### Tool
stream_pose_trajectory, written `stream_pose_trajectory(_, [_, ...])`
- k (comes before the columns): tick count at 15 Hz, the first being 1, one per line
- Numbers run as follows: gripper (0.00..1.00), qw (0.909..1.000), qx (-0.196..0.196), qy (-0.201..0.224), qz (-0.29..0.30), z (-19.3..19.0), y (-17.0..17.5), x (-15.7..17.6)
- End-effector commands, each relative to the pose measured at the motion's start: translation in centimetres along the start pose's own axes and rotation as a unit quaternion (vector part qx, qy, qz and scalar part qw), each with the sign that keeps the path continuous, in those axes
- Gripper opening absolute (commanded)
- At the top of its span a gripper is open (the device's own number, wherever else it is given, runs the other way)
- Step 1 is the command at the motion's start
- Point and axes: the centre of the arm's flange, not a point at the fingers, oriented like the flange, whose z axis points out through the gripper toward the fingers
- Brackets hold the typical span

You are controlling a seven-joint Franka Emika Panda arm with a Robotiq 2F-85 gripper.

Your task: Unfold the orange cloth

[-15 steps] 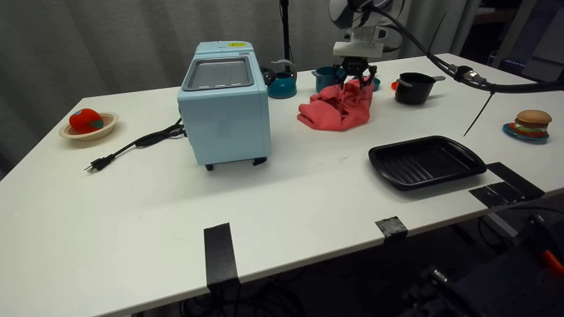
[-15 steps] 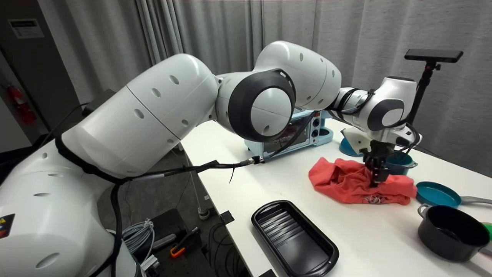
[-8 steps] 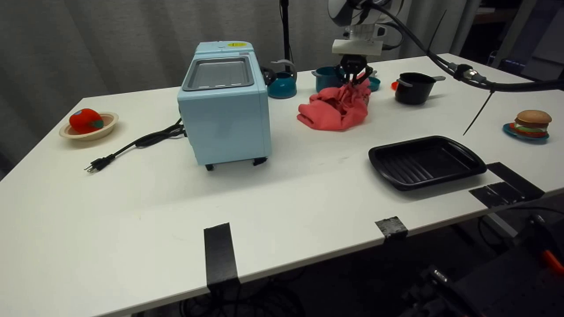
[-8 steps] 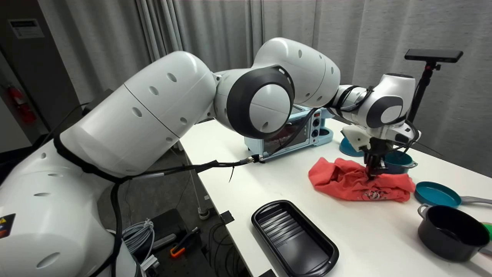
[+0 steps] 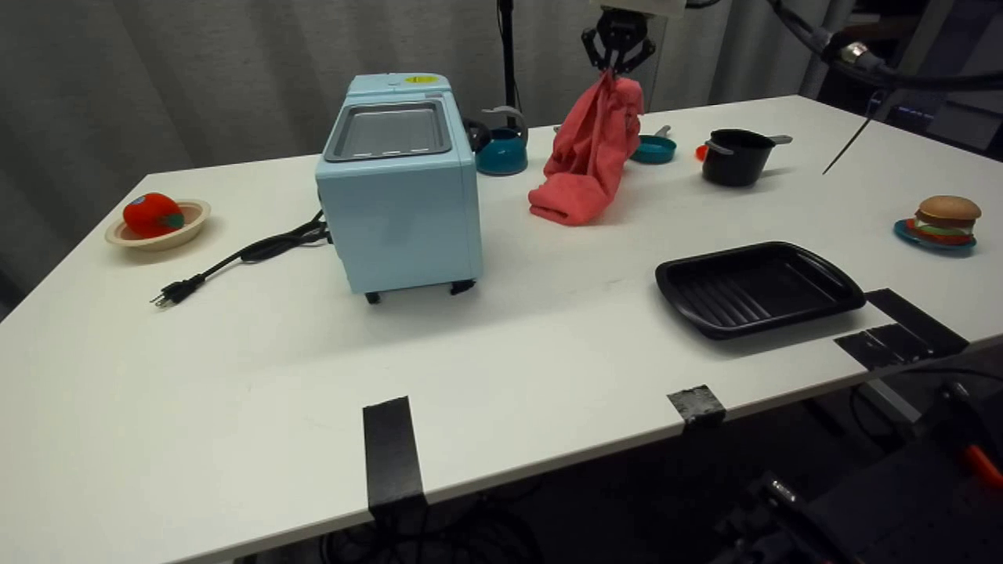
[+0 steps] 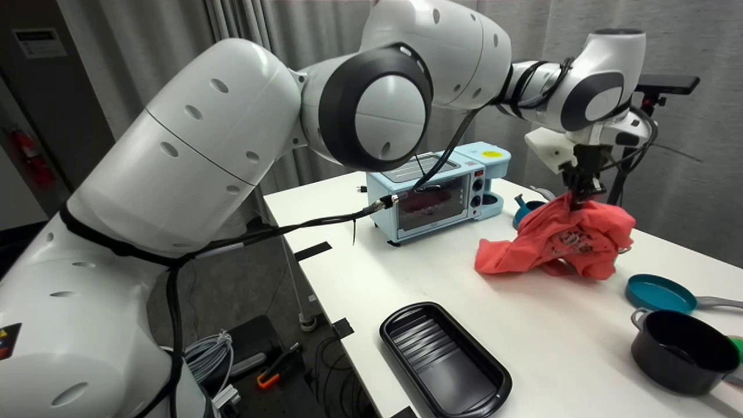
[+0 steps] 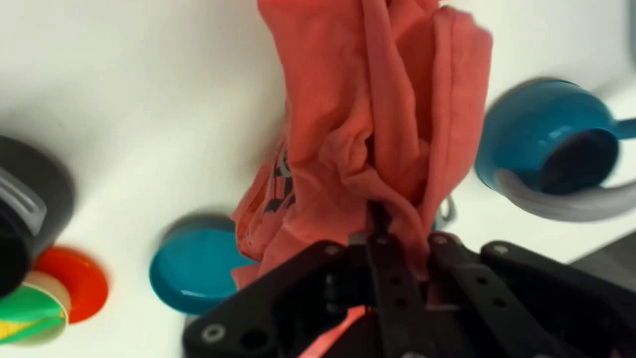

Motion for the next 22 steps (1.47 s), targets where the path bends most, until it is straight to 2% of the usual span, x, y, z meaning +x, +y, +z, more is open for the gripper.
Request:
stream_pose_trajectory(1, [0.02, 0.9950, 0.090, 0.038, -0.022, -10.0, -1.6, 0.6])
stream_pose_trajectory(4, [0.02, 0.9839, 0.159, 0.077, -0.027, -18.6, -4.0, 1.3])
stream_pose_trajectory(5, [0.02, 0.9819, 0.177, 0.052, -0.044, -21.5, -4.7, 1.4])
stream_pose_trajectory(6, [0.02, 0.9793, 0.189, 0.052, -0.050, -24.2, -5.8, 1.2])
stream_pose_trajectory(7, [0.02, 0.9745, 0.198, 0.099, -0.038, -26.2, -6.2, 1.1])
stream_pose_trajectory(8, [0.02, 0.9766, 0.194, 0.068, -0.065, -27.5, -6.7, 0.7])
stream_pose_trajectory(9, [0.02, 0.9745, 0.198, 0.090, -0.056, -28.5, -6.7, 0.8])
stream_pose_trajectory(10, [0.02, 0.9760, 0.198, 0.047, -0.079, -29.2, -6.8, 0.6])
stream_pose_trajectory(11, [0.02, 0.9778, 0.192, 0.034, -0.077, -29.0, -7.1, 0.5])
stream_pose_trajectory(12, [0.02, 0.9797, 0.181, 0.036, -0.078, -28.1, -6.7, -0.4])
stream_pose_trajectory(13, [0.02, 0.9815, 0.173, 0.014, -0.081, -27.4, -6.5, -0.6])
stream_pose_trajectory(14, [0.02, 0.9838, 0.163, 0.024, -0.072, -26.2, -6.3, -0.5])
stream_pose_trajectory(15, [0.02, 0.9852, 0.155, 0.006, -0.073, -24.7, -5.9, -0.5])
stream_pose_trajectory(18, [0.02, 0.9911, 0.120, -0.019, -0.054, -17.6, -4.3, 0.0])
stream_pose_trajectory(22, [0.02, 0.9984, 0.027, -0.049, -0.005, -6.4, 1.7, 0.6])
